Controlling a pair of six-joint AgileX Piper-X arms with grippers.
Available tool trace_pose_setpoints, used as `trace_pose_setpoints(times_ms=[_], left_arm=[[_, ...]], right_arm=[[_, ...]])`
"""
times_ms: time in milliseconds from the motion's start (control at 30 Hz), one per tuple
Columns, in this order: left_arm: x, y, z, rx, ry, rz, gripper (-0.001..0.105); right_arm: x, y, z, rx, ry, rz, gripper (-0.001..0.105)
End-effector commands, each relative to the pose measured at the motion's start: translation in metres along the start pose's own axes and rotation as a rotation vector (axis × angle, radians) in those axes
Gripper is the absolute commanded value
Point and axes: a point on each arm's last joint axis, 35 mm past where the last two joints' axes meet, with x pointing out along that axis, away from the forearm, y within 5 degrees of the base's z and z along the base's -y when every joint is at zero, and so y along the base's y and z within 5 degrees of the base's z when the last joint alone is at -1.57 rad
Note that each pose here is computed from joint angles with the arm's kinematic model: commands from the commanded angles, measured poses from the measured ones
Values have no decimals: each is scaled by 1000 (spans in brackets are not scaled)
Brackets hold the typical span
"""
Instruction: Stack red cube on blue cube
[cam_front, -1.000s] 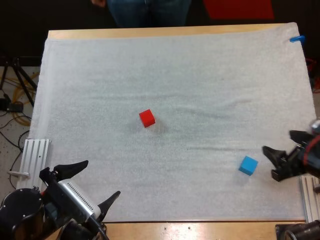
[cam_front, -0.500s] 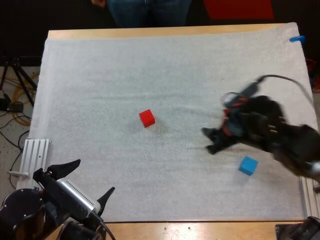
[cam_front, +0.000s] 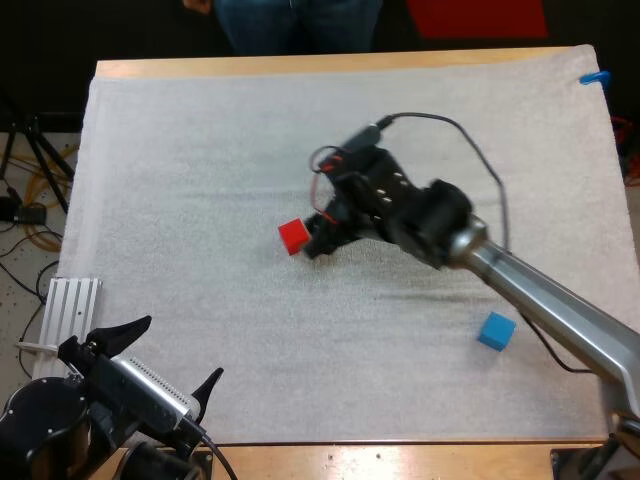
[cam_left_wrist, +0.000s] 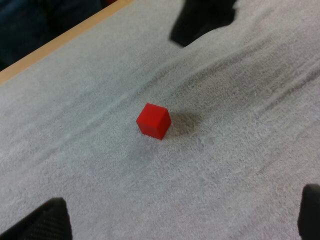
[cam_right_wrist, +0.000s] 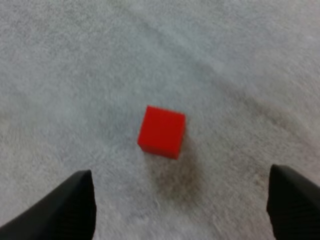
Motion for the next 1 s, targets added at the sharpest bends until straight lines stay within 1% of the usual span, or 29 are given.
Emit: trace_pose_setpoints(times_ms=[0,133,333,367,533,800,867,933,967], left_arm=[[-1,0,2,8,-5,12,87],[-1,0,2,8,-5,12,87],[-1,0,2,8,-5,12,87],[-1,0,2,8,-5,12,87],[-1,0,2,8,-5,12,87],[-1,0,2,8,-5,10,87],[-1,0,2,8,-5,5,87],[-1,0,2,8,-5,5,87],[-1,0,2,8,-5,5,87]], right_arm=[[4,5,9,0,-19,12,69],[34,15,22,-2,-4,23,69],[78,21,26,95,43,28,69],[80,21,26,98,45,27,69],[113,24,17,107,108,-3,69],[150,26,-4,101,198,-68,69],[156,26,-8,123,212,-57,69],[165,23,-13,171,221,-6,69],[166,22,-14,182,223,-1,69]])
